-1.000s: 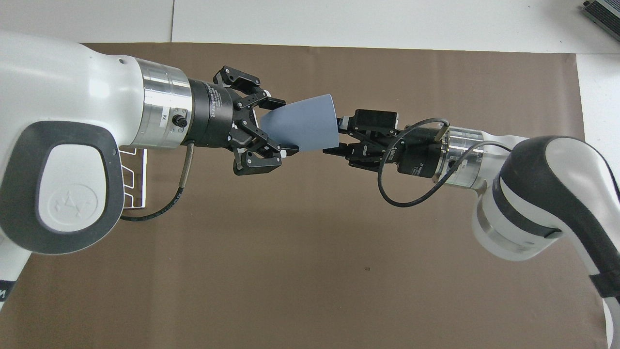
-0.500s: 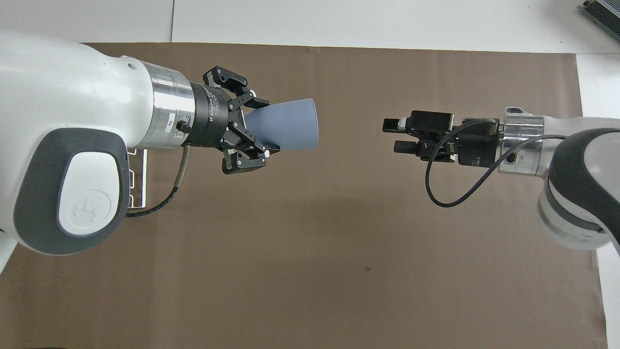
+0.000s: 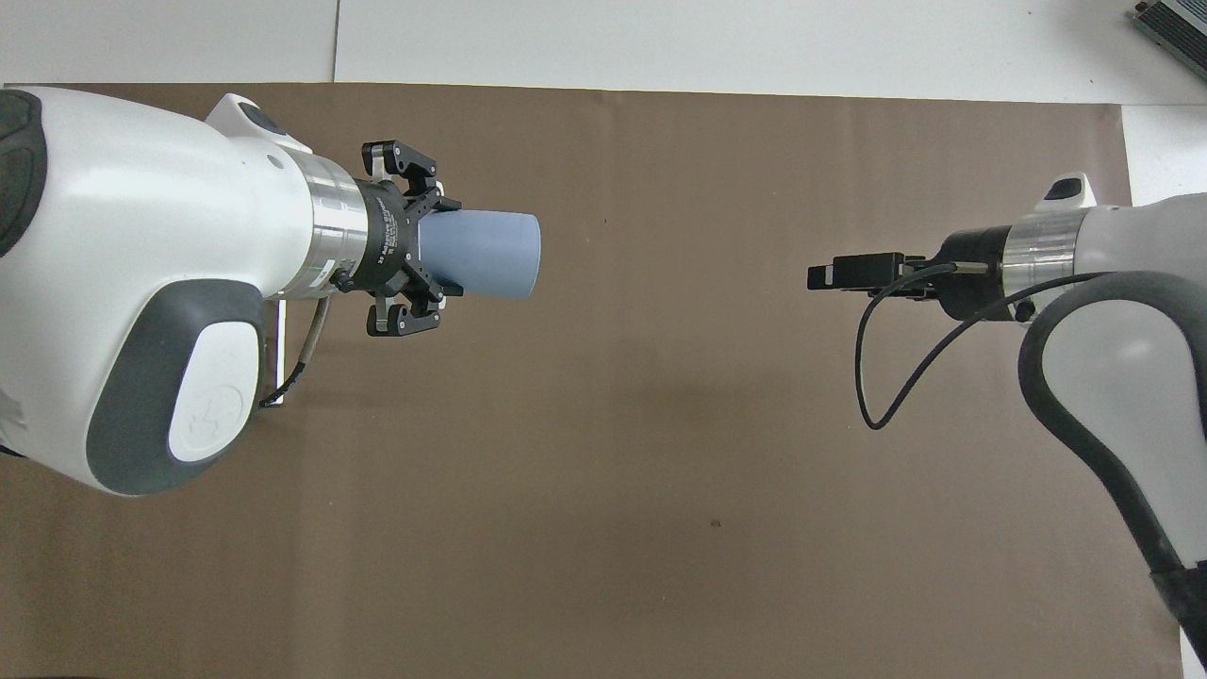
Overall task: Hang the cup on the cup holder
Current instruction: 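Open the right gripper and withdraw while the left gripper carries the cup, then lower the cup onto a rack hook with the left gripper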
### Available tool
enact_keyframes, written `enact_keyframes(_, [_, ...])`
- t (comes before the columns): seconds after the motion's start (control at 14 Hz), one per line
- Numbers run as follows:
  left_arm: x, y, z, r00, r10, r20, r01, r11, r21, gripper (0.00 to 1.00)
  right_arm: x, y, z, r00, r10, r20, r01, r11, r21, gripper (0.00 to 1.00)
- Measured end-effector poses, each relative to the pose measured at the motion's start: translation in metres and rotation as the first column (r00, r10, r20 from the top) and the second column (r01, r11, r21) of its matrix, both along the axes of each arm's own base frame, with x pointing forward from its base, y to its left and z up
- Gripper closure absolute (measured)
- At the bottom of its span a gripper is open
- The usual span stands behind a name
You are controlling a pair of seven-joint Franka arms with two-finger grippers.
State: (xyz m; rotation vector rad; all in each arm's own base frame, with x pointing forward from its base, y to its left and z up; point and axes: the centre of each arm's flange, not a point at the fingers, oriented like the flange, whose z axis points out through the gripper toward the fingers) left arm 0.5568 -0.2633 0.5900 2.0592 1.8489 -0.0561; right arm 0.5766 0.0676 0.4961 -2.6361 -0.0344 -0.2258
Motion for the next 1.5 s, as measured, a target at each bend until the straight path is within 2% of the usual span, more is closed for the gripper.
enact_keyframes(0.21, [0.01,0.039,-0.013,0.994,-0.094,0.061,0.086,0.99,0.115,0.25,0.0,-0.007,-0.002,0.996,0.091,0.021,-0.084,0.972,-0.218,0.0])
enact_keyframes(0.43, [0.015,0.073,-0.028,0.977,-0.175,0.125,0.141,0.96,0.241,0.25,0.004,-0.018,0.008,0.986,0.162,0.035,-0.135,0.909,-0.395,0.0])
enact_keyframes(0.57, [0.02,0.097,-0.031,0.953,-0.26,0.157,0.204,0.93,0.307,0.25,0.008,-0.032,0.021,0.985,0.163,0.053,-0.123,0.888,-0.444,0.0])
enact_keyframes(0.71, [0.025,0.119,-0.031,0.925,-0.349,0.153,0.269,0.882,0.387,0.25,0.012,-0.052,0.042,0.989,0.131,0.067,-0.088,0.891,-0.446,0.0])
enact_keyframes(0.86, [0.029,0.138,-0.034,0.909,-0.394,0.137,0.284,0.825,0.488,0.25,0.012,-0.066,0.067,0.992,0.11,0.064,-0.07,0.893,-0.444,0.0])
enact_keyframes(1.0, [0.031,0.15,-0.042,0.893,-0.435,0.115,0.294,0.758,0.583,0.25,0.006,-0.073,0.091,0.997,0.067,0.025,-0.05,0.897,-0.439,0.0])
enact_keyframes(1.21, [0.033,0.156,-0.06,0.859,-0.507,0.073,0.321,0.644,0.695,0.25,-0.009,-0.088,0.126,0.997,-0.037,-0.067,0.003,0.894,-0.448,0.0])
enact_keyframes(1.29, [0.035,0.158,-0.064,0.847,-0.529,0.055,0.332,0.606,0.723,0.25,-0.014,-0.097,0.132,0.993,-0.071,-0.094,0.021,0.893,-0.45,0.0])
enact_keyframes(1.5, [0.042,0.172,-0.074,0.819,-0.573,0.008,0.366,0.534,0.762,0.25,-0.022,-0.115,0.128,0.981,-0.117,-0.152,0.038,0.894,-0.447,0.0])
